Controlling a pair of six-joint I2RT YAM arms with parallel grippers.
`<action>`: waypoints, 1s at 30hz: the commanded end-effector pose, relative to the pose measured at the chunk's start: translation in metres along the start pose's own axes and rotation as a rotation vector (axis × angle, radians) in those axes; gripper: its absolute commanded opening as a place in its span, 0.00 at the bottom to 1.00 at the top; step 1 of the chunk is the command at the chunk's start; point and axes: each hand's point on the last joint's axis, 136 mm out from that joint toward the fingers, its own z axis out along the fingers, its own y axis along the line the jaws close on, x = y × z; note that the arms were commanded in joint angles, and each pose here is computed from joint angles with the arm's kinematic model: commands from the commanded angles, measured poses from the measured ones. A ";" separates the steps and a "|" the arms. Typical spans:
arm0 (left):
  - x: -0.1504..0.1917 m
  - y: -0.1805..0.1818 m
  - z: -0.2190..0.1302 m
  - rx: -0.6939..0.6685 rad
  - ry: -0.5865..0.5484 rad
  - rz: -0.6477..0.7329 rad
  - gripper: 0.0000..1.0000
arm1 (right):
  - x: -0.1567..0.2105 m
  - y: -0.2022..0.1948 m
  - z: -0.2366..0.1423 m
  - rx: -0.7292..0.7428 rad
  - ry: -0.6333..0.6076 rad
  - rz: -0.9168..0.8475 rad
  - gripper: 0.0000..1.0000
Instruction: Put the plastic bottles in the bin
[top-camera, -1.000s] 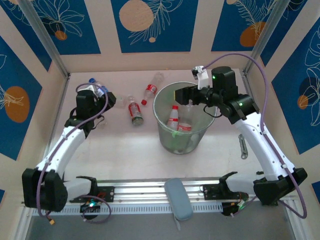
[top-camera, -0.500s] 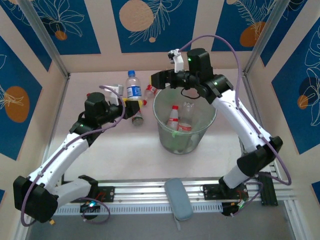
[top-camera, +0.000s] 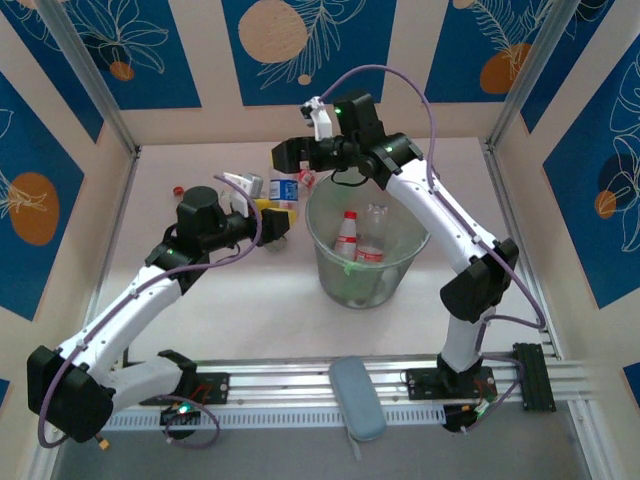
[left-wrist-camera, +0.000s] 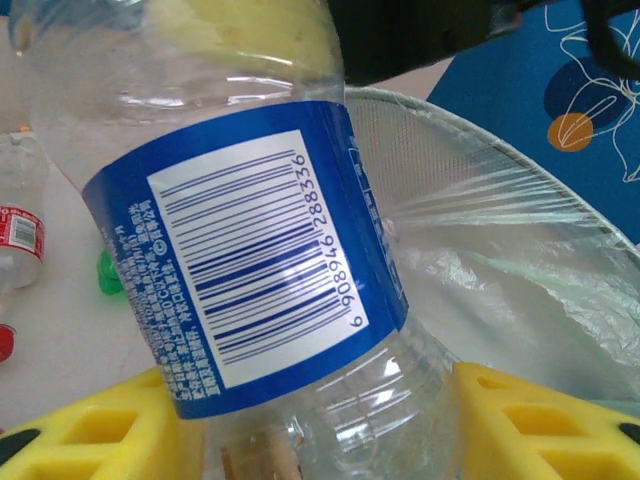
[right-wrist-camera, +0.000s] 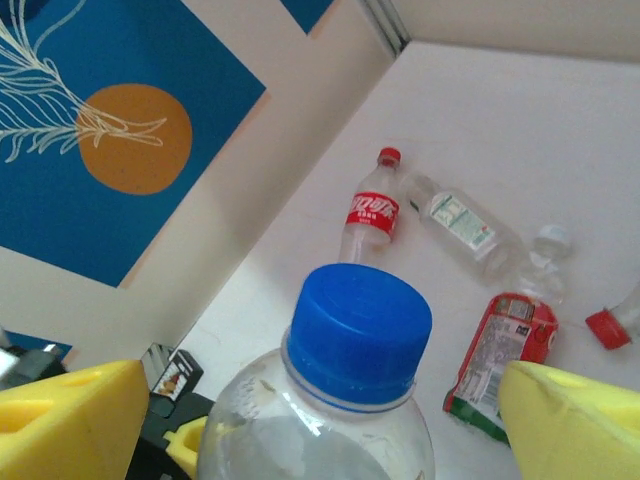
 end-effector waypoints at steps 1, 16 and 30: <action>-0.022 -0.014 -0.004 0.030 -0.052 0.079 0.49 | 0.004 0.011 0.003 -0.027 0.031 0.017 0.89; -0.033 -0.013 -0.012 -0.006 -0.104 0.094 0.70 | -0.004 0.028 -0.001 -0.080 0.005 -0.008 0.58; -0.041 -0.021 -0.025 -0.070 -0.098 0.071 0.87 | -0.078 0.018 -0.107 0.064 -0.258 -0.121 0.57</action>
